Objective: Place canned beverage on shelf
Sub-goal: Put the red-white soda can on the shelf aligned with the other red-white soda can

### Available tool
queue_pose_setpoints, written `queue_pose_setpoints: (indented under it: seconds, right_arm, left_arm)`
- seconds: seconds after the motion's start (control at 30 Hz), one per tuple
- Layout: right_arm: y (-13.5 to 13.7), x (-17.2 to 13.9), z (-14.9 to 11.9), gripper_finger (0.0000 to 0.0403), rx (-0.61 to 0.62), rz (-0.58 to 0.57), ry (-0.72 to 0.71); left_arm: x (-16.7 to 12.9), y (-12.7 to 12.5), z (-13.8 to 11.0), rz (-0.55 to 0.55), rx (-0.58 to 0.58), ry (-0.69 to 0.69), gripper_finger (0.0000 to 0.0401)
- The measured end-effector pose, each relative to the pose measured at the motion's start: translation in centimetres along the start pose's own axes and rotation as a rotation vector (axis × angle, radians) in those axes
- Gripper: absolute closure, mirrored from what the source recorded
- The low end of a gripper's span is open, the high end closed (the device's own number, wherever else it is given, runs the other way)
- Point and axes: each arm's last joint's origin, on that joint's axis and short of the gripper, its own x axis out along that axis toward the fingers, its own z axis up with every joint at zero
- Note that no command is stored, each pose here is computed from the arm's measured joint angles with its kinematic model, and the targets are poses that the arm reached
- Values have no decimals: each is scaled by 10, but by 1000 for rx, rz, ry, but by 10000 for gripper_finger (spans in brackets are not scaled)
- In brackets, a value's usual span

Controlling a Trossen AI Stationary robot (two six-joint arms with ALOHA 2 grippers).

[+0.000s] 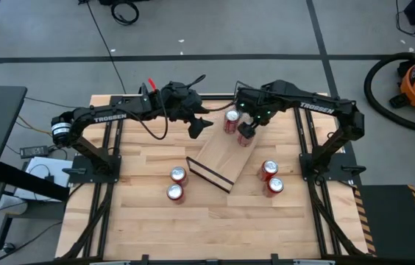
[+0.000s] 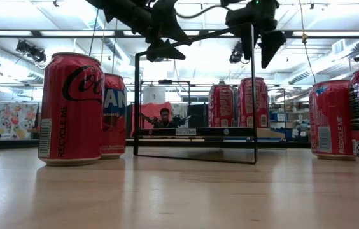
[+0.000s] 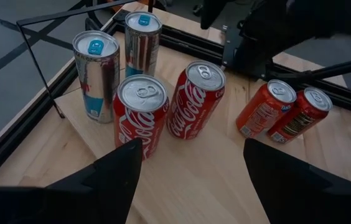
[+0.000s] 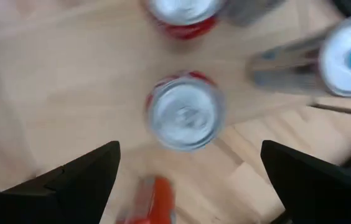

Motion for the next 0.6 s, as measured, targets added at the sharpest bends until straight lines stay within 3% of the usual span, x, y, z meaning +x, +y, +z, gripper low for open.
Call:
queue_pose_setpoints:
  seconds: [0.27, 0.6]
  right_arm:
    - [14, 15, 10, 3, 196, 3, -38]
    - [19, 36, 15, 3, 207, -93, 15]
  left_arm:
    - [0, -1, 0, -25, 0, 2, 111]
    - [0, -1, -2, -27, -4, 20, 111]
